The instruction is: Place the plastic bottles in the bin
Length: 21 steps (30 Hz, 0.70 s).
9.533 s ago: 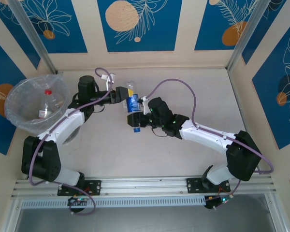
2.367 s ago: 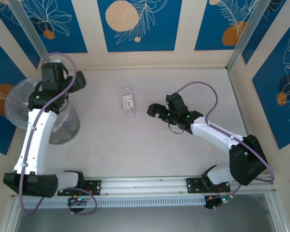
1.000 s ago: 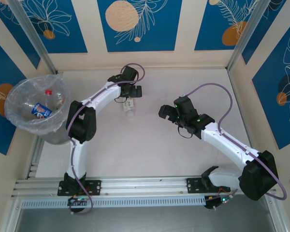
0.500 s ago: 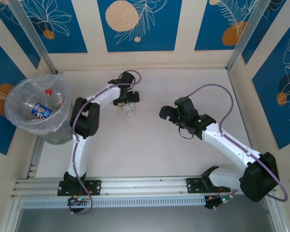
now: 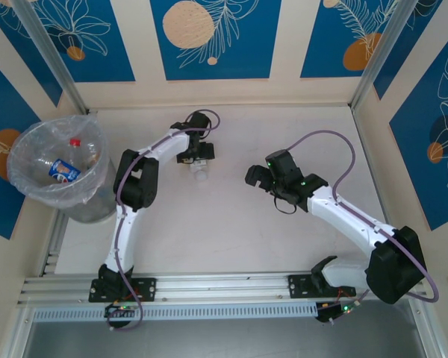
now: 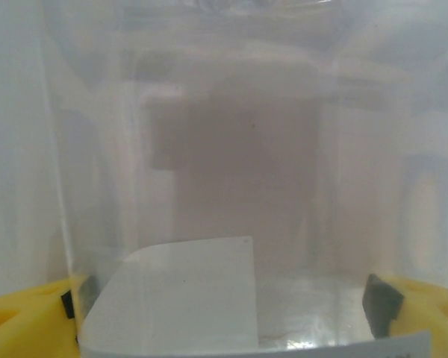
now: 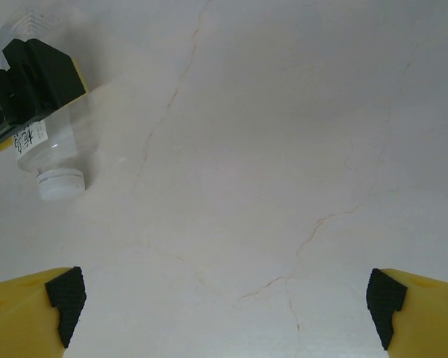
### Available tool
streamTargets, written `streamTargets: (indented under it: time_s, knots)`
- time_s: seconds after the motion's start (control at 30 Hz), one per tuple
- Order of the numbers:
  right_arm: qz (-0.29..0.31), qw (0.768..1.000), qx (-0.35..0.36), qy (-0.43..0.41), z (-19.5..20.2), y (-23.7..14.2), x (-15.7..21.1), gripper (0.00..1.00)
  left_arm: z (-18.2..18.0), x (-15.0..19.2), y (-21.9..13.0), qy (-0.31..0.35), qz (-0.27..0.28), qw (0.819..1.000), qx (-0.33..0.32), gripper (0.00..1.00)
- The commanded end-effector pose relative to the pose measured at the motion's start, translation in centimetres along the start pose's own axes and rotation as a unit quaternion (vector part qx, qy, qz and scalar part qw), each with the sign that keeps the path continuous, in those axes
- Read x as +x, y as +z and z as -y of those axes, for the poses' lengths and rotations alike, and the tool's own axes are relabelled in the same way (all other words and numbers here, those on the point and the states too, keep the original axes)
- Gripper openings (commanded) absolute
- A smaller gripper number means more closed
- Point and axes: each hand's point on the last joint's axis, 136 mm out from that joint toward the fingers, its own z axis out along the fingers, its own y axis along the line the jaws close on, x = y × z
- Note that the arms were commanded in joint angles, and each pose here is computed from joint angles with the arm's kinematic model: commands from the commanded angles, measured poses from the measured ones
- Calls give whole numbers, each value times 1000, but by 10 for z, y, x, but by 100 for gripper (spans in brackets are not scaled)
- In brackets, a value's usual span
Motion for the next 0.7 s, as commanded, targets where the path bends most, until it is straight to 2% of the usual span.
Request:
streamTargets:
  time_s: [0.0, 0.23, 0.57, 0.67]
  knots:
    - [3, 1000, 2, 8, -3, -3, -7, 100, -5, 12, 25, 19, -19, 999, -17, 89]
    - [5, 1000, -3, 1, -6, -3, -9, 100, -4, 10, 20, 36, -18, 999, -11, 79]
    - [16, 1000, -19, 0, -12, -4, -13, 99, -1, -2, -3, 72, 4, 997, -9, 59]
    - [17, 1000, -19, 1, -13, -4, -14, 100, -3, -1, -4, 76, 0, 997, -11, 56]
